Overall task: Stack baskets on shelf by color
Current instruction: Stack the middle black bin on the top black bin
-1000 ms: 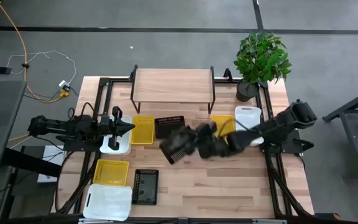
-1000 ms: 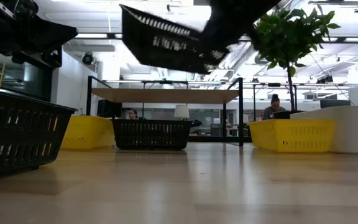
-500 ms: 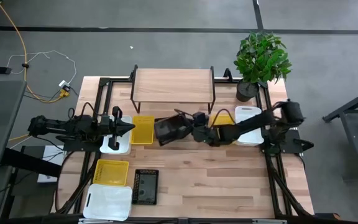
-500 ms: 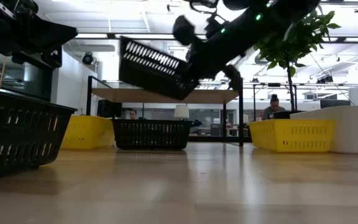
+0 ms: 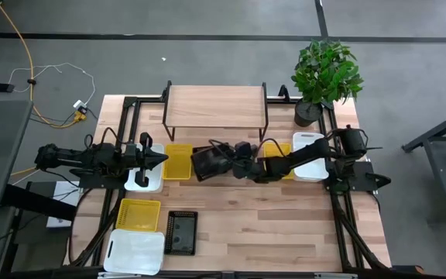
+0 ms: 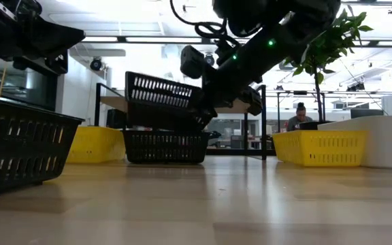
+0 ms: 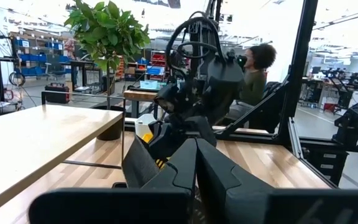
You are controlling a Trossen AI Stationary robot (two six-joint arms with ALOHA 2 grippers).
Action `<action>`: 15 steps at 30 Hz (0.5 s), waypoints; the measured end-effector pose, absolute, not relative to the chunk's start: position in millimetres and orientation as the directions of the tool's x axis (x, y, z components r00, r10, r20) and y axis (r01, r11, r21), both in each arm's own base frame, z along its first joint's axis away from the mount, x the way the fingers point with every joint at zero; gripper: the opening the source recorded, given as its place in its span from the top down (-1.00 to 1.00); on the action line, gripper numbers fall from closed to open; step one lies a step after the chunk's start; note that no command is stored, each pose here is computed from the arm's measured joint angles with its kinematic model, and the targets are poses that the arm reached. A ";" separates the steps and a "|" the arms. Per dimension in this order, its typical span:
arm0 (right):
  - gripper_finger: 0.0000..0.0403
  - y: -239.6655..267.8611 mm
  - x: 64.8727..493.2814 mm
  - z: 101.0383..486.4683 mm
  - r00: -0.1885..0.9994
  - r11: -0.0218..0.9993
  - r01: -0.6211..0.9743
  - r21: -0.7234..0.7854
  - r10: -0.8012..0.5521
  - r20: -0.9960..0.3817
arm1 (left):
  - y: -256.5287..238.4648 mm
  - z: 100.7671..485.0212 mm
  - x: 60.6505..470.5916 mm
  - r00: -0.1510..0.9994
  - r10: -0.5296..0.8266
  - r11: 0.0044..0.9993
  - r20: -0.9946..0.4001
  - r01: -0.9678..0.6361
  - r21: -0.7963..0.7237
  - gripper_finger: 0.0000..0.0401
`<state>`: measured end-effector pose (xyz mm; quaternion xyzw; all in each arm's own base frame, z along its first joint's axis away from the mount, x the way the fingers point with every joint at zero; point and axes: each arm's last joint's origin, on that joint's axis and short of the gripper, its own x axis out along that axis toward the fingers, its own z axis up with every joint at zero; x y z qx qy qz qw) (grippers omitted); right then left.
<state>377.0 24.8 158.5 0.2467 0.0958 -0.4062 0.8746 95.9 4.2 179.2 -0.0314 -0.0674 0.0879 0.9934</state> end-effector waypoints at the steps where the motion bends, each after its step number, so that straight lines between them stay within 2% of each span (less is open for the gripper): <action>1: 1.00 24.7 376.4 157.6 0.647 0.549 0.762 0.343 -0.664 -0.375 | 4.3 179.2 95.9 0.975 0.179 0.983 0.128 -0.171 -0.074 1.00; 15: 1.00 23.5 370.6 150.4 0.595 0.546 0.801 0.244 -0.683 -0.424 | 4.3 179.2 95.9 0.975 0.179 0.983 0.128 -0.170 -0.074 1.00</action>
